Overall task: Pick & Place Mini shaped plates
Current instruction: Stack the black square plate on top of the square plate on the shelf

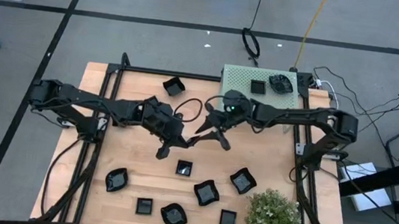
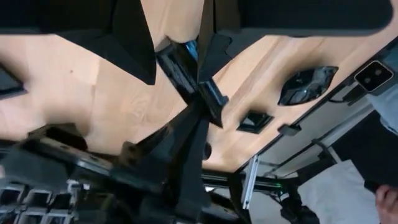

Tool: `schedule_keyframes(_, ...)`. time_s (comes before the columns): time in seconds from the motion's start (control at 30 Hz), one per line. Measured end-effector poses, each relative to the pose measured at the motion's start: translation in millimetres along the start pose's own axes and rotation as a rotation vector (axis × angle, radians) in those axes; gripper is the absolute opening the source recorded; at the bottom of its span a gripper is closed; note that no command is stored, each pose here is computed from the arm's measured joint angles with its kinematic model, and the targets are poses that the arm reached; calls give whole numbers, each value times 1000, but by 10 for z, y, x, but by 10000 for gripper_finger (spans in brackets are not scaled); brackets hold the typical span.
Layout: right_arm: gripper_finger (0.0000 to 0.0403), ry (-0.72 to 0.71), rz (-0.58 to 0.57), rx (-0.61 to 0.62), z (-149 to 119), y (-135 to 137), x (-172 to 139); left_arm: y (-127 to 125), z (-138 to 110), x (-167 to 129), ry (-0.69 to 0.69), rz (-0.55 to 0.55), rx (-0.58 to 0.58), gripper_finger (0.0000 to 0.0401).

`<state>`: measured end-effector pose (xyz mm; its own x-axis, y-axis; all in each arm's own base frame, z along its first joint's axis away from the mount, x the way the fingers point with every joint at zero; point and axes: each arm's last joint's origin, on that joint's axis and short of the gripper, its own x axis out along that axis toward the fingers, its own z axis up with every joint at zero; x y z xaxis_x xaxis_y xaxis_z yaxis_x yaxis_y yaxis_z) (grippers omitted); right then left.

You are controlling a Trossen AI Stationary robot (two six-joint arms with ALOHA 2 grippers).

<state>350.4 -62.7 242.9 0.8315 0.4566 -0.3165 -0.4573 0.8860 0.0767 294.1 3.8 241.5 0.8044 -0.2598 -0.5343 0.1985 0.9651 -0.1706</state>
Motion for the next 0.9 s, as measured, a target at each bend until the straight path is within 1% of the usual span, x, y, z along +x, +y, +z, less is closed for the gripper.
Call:
schedule_keyframes(0.1,105,-2,21,-5,-23,32,95,2,1,-1,-1,1,8,13)
schedule_keyframes(0.2,105,5,40,12,-57,66,173,2,-2,1,2,0,13,10)
schedule_keyframes(0.3,104,5,46,22,-62,81,197,0,-6,1,5,-2,12,5)
schedule_keyframes(0.37,100,4,47,22,-57,82,194,2,-5,1,5,0,8,10)
schedule_keyframes(0.47,79,5,48,24,-63,80,194,2,-9,0,9,0,6,16)
schedule_keyframes(0.63,17,5,62,51,-64,86,193,2,-12,0,12,1,9,5)
schedule_keyframes(0.67,10,5,63,57,-64,86,193,3,-13,0,12,2,9,5)
schedule_keyframes(0.77,9,6,64,67,-66,87,193,4,-12,0,12,9,0,18)
schedule_keyframes(0.9,3,5,71,70,-66,89,193,13,-2,0,0,35,-55,41)
